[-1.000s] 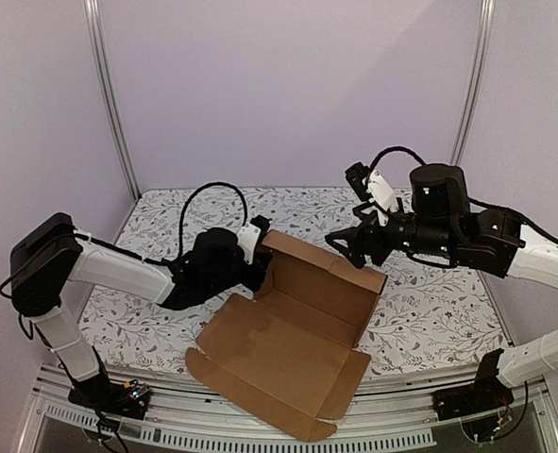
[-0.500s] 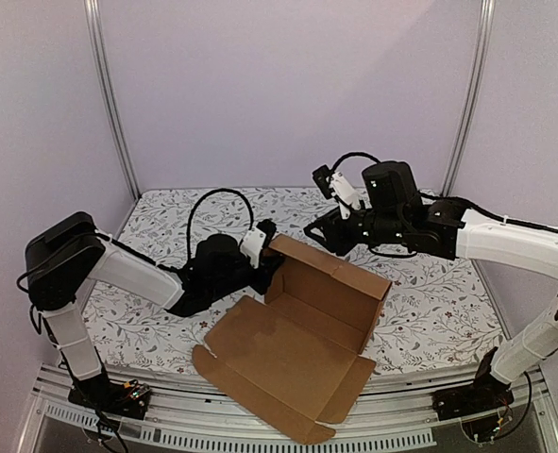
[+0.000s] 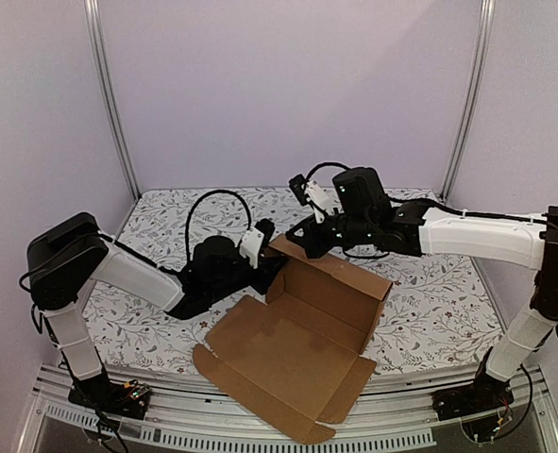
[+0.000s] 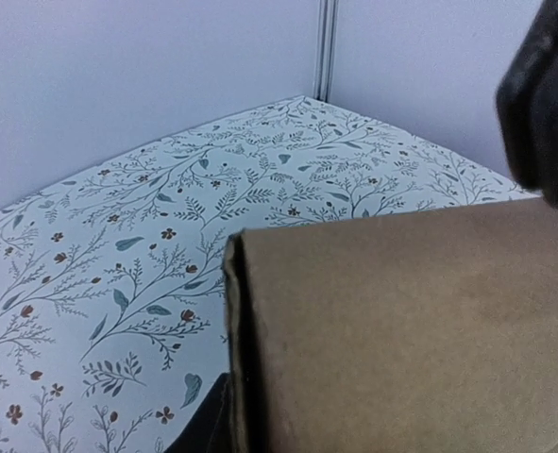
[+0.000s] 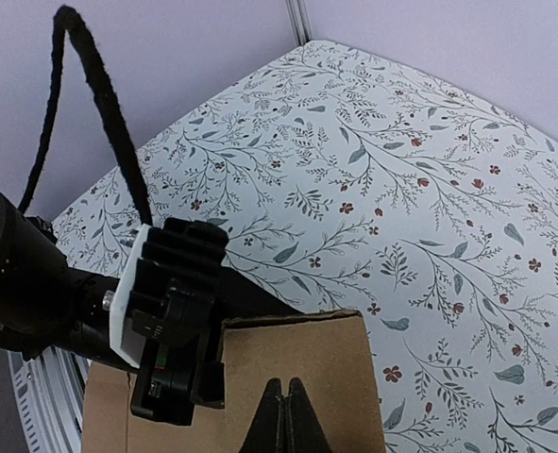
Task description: Fold the paper box
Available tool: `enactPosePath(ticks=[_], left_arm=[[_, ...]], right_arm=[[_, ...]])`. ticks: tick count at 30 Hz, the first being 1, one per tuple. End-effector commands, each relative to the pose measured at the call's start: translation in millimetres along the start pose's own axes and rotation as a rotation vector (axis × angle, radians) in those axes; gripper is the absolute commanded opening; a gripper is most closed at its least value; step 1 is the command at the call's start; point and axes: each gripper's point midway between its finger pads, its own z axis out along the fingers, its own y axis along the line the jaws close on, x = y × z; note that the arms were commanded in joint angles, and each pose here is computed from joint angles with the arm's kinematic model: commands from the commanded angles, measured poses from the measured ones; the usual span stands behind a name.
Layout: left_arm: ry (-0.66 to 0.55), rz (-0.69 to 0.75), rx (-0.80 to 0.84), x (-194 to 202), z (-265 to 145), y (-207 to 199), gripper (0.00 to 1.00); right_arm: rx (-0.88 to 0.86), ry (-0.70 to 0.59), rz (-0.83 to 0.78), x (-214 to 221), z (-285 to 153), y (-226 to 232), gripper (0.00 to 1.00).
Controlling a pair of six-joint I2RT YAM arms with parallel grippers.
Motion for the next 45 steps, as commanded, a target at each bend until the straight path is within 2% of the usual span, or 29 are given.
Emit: enactPosePath(ticks=[1, 10, 16, 23, 39, 45], left_arm=[[-0.029, -0.023, 0.002, -1, -8, 5, 0.3], [-0.022, -0.052, -0.006, 15, -17, 8, 0.28], [-0.023, -0.063, 0.007, 22, -12, 6, 0.13], [-0.019, -0.06, 0.031, 26, -4, 1, 0.06], [-0.007, -0.039, 0.033, 29, 1, 0, 0.04], [0.002, -0.041, 0.029, 33, 2, 1, 0.08]], right_arm=[[-0.023, -0.022, 0.034, -8, 14, 1, 0.0], [-0.018, -0.022, 0.055, -10, 32, -3, 0.0], [-0.005, -0.009, 0.066, -5, 41, -7, 0.0], [-0.007, 0.003, 0.088, 3, 53, -9, 0.0], [0.017, 0.098, 0.102, 47, 75, -6, 0.0], [0.039, 0.139, 0.098, 68, 75, -9, 0.0]])
